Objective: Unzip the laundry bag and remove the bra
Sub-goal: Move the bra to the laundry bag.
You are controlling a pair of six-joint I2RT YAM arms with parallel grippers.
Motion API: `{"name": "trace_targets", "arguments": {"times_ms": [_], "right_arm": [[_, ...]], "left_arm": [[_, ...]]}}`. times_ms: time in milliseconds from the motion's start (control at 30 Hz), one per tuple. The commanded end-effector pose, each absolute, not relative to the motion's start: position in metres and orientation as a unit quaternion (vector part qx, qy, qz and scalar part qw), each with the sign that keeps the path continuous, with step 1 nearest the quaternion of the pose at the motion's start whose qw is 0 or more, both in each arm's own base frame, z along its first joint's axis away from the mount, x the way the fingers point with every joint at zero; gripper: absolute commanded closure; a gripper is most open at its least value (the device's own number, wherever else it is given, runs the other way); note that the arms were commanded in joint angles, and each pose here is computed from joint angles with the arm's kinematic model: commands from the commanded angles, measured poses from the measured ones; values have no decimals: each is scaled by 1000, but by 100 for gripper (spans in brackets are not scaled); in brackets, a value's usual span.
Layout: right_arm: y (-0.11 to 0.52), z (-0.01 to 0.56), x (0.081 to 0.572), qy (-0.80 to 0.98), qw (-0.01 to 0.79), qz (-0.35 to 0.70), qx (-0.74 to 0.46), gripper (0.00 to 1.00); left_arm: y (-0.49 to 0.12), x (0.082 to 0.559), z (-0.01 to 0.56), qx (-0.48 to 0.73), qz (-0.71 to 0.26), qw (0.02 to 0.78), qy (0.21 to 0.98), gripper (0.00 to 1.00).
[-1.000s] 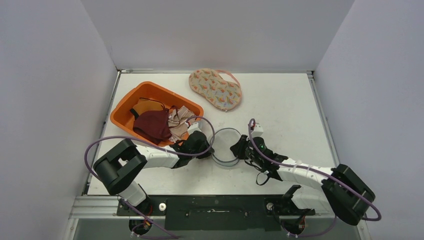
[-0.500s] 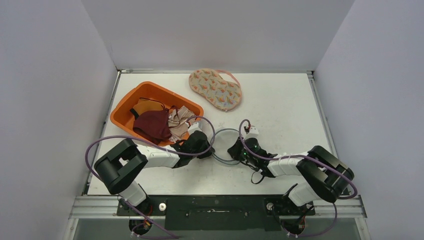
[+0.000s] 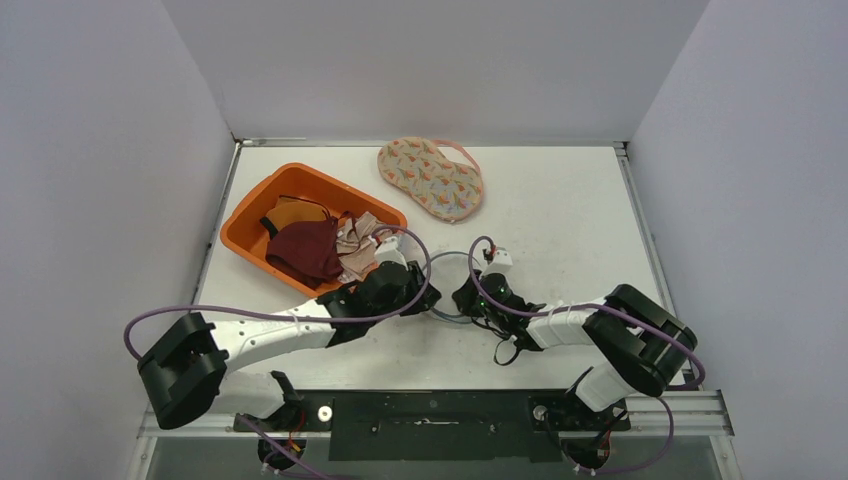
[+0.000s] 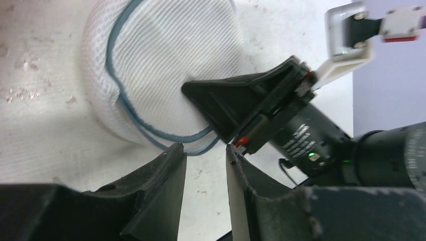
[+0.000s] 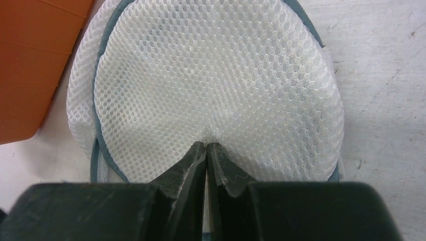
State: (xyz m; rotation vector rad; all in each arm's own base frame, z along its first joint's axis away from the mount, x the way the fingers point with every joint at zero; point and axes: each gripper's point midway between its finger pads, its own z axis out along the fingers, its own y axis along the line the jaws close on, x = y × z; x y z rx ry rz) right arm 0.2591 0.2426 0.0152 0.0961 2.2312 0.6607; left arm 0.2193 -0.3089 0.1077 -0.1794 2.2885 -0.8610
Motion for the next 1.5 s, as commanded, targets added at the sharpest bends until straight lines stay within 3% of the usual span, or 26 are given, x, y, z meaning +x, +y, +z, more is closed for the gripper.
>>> {"name": "trace_targets", "arguments": {"times_ms": [0, 233, 500, 633, 867, 933, 1467], "right_arm": [[220, -20, 243, 913, 362, 187, 21, 92], [229, -7, 242, 907, 369, 204, 12, 92], [236, 23, 237, 893, 385, 233, 1, 87], [240, 57, 236, 880, 401, 256, -13, 73], [197, 109, 241, 853, 458, 250, 24, 29], [185, 108, 242, 852, 456, 255, 40, 23], [205, 72, 253, 829, 389, 388, 106, 19]], "left_arm": [[-321, 235, 143, -51, -341, 379, 859, 68], [-327, 269, 94, -32, -263, 363, 893, 90], [-306, 285, 36, -58, -200, 329, 921, 100], [-303, 284, 29, -62, -195, 327, 923, 100], [-300, 283, 25, -65, -190, 324, 924, 100], [-300, 282, 22, -66, -189, 323, 925, 100], [-299, 272, 8, -67, -189, 310, 929, 100]]}}
